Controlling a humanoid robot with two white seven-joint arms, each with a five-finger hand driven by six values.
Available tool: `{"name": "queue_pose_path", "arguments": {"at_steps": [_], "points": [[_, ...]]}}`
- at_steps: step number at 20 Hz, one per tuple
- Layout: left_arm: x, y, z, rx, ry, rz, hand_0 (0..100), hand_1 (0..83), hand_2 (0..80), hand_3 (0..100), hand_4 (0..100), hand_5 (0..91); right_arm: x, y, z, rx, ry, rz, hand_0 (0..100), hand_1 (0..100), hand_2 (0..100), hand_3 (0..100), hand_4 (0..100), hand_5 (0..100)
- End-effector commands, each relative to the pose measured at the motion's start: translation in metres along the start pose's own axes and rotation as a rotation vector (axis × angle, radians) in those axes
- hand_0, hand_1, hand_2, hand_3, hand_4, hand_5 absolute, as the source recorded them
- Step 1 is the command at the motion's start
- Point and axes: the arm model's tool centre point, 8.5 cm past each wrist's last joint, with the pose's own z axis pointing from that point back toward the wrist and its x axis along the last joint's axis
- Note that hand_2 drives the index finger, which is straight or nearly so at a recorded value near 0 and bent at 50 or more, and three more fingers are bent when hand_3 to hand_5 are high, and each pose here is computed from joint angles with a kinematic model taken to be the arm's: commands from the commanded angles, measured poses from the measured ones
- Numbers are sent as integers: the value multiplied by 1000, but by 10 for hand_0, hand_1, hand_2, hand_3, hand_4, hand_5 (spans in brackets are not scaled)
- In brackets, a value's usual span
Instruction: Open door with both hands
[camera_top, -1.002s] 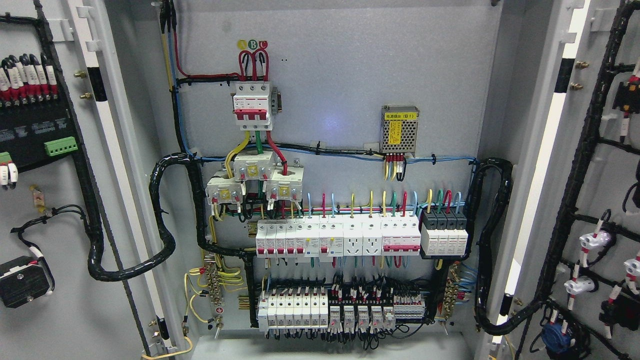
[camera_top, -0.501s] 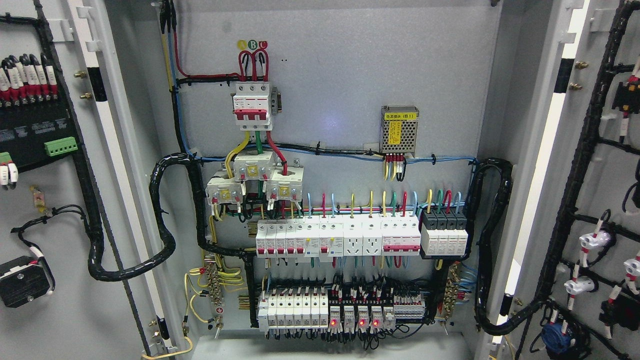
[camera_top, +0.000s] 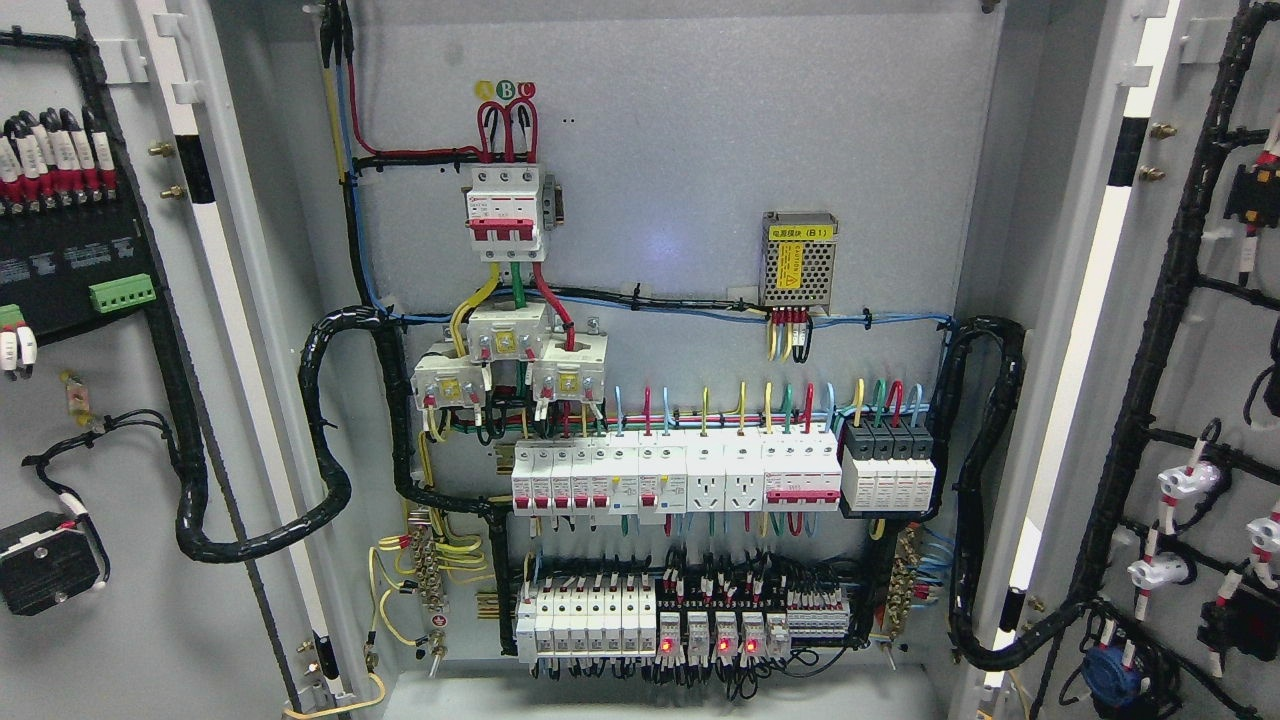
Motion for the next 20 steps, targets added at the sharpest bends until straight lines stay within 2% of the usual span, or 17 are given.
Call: {"name": "queue_pose_path", "arguments": {"at_steps": [1, 4, 8, 17, 20], "points": [[-69, 12, 20, 63, 275, -38, 0, 0, 0, 0, 0, 0, -35, 7, 5, -13, 136, -48, 192, 0, 0, 0, 0, 0], [-68, 14, 21, 82, 289, -46, 0, 0, 0, 0, 0, 0, -34, 6, 5, -14, 135, -55, 192, 0, 0, 0, 0, 0], [-68, 19, 24, 144, 351, -50, 0, 0, 0, 0, 0, 0, -31, 7, 4, -11, 130, -56, 192, 0, 0, 0, 0, 0], [-75, 10, 25, 133, 399, -49, 0, 0, 0, 0, 0, 0, -32, 7, 4, -4, 134, -57, 192, 0, 0, 0, 0, 0], [-74, 4, 25, 163, 393, -57, 0, 0, 0, 0, 0, 0, -32, 8, 4, 0, 133, -57, 192, 0, 0, 0, 0, 0]]}}
